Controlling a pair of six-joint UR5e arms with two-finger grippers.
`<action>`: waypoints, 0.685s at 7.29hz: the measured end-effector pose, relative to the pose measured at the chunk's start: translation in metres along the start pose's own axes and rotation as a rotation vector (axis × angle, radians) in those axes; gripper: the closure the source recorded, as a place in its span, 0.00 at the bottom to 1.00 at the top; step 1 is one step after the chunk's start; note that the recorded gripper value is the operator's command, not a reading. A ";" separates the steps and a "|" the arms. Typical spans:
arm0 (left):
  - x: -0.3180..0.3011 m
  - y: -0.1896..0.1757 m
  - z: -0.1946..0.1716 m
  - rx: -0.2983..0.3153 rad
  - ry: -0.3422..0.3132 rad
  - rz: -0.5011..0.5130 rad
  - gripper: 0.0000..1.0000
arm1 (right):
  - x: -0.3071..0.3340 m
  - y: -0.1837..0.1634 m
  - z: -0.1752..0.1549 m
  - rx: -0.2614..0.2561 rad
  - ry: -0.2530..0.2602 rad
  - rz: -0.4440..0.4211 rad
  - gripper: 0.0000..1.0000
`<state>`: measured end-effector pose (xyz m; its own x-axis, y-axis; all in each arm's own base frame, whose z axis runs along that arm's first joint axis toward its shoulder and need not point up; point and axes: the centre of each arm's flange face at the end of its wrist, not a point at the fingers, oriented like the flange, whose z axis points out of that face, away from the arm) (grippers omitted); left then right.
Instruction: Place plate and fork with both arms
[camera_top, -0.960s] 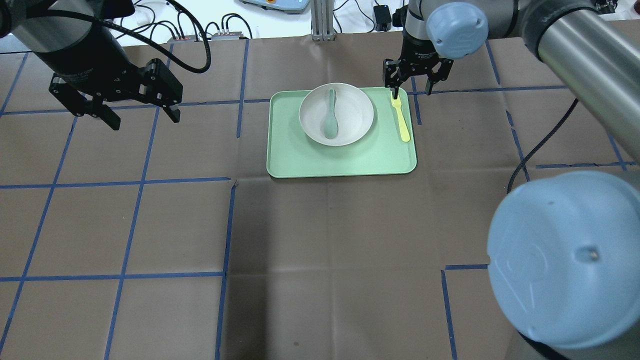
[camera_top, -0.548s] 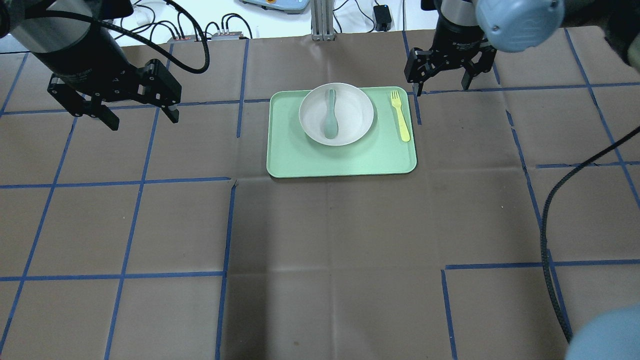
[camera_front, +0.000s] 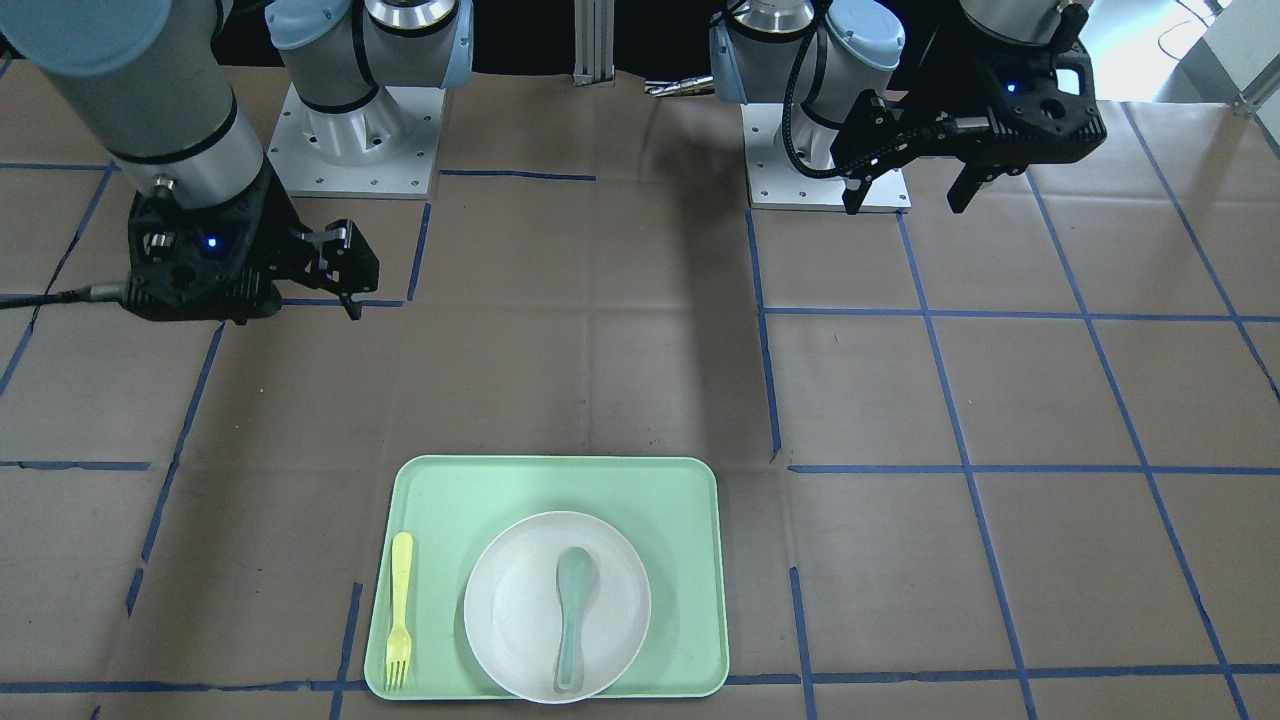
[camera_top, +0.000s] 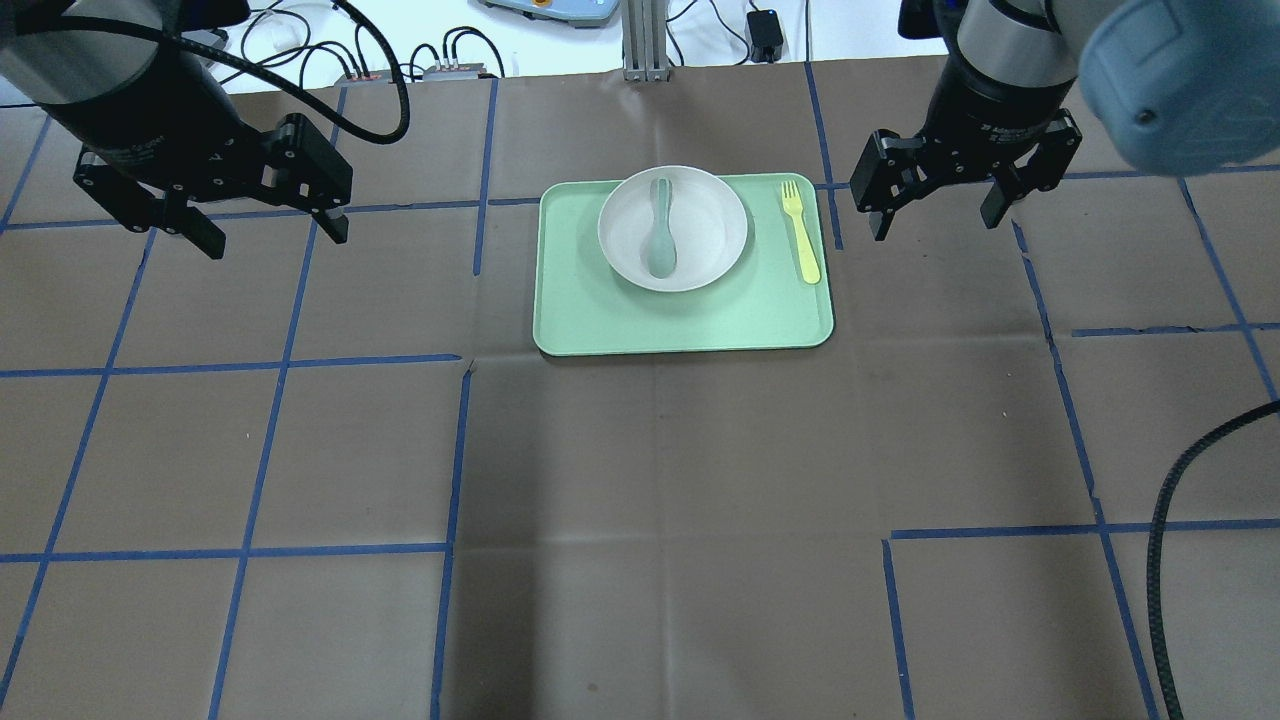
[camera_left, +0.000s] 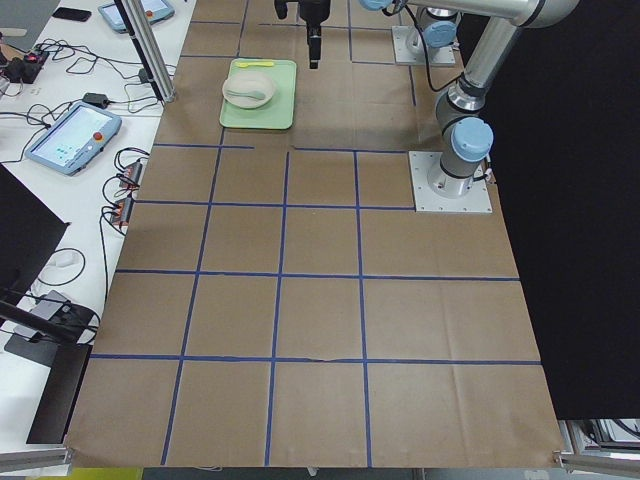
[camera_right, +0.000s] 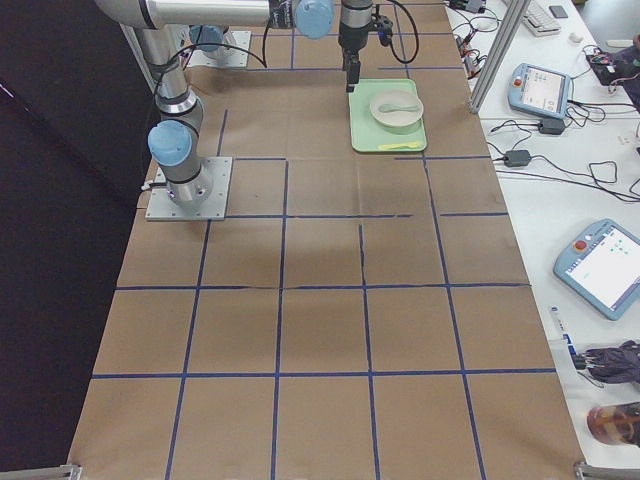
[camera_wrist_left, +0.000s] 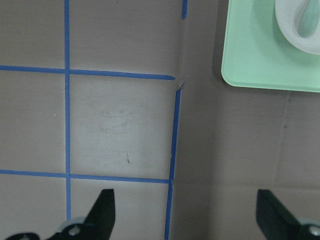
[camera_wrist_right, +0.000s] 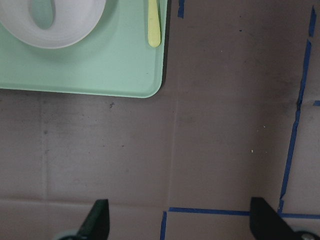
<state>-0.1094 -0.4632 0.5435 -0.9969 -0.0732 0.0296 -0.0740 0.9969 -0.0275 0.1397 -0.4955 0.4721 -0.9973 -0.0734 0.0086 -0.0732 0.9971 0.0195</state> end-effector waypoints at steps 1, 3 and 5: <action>0.000 0.001 -0.001 0.004 0.001 0.000 0.00 | -0.001 0.015 0.000 0.011 0.003 0.002 0.00; -0.001 0.001 -0.002 0.006 0.002 -0.002 0.00 | 0.000 0.024 -0.002 0.023 0.010 0.004 0.00; -0.001 0.001 -0.002 0.006 0.001 -0.003 0.00 | 0.000 0.025 -0.003 0.026 0.007 0.004 0.00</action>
